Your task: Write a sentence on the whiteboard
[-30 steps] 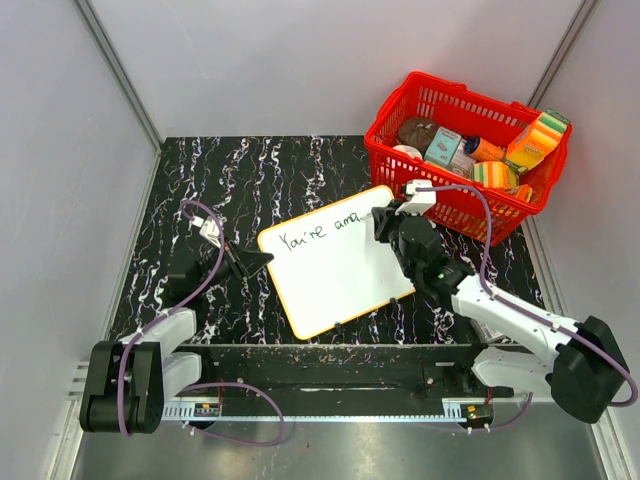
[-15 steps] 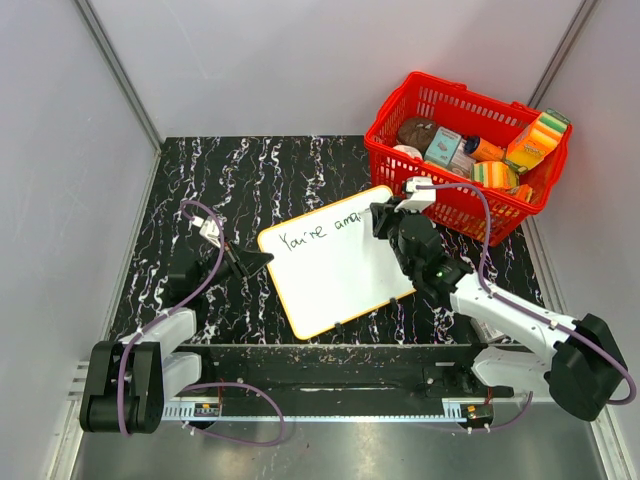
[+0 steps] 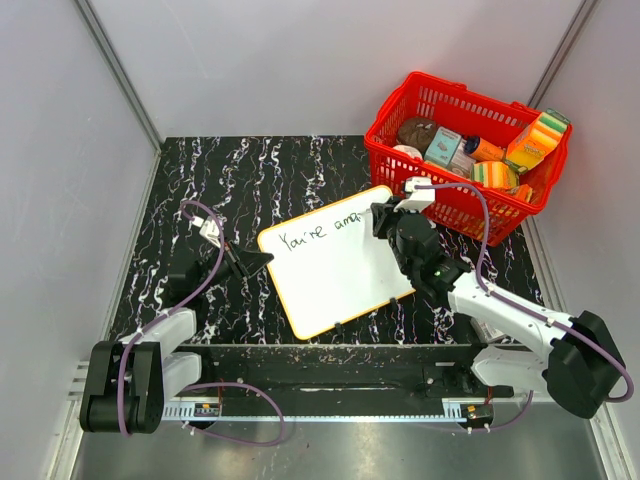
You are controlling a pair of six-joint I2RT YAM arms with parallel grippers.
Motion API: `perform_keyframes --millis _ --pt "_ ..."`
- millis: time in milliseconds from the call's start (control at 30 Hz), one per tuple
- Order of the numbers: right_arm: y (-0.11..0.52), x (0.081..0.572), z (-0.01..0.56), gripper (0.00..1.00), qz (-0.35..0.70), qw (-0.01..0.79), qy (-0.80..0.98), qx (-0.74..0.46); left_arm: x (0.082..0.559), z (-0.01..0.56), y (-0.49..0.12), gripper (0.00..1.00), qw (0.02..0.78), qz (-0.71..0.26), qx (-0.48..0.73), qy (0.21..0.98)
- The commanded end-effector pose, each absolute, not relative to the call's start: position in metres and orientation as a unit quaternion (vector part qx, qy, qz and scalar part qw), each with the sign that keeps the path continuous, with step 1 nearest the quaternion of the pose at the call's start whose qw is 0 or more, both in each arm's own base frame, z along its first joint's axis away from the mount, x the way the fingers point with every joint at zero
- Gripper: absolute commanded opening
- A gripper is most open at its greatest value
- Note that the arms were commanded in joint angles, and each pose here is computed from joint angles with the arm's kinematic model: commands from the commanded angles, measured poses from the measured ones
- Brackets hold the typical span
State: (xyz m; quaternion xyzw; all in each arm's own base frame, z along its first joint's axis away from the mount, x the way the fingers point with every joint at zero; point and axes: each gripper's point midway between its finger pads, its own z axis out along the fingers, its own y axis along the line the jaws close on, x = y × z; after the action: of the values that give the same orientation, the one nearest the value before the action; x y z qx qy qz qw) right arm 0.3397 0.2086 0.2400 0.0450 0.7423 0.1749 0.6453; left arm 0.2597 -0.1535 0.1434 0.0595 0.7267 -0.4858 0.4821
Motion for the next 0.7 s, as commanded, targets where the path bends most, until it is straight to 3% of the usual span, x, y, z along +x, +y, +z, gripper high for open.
perform_keyframes --millis 0,667 --pt "0.194 0.345 0.254 0.00 0.160 0.660 0.730 0.075 0.259 0.145 -0.154 0.00 0.508 -0.469 0.097 0.716" --pt "0.208 0.334 0.241 0.00 0.202 0.636 0.744 0.047 0.258 0.145 -0.154 0.00 0.507 -0.470 0.097 0.716"
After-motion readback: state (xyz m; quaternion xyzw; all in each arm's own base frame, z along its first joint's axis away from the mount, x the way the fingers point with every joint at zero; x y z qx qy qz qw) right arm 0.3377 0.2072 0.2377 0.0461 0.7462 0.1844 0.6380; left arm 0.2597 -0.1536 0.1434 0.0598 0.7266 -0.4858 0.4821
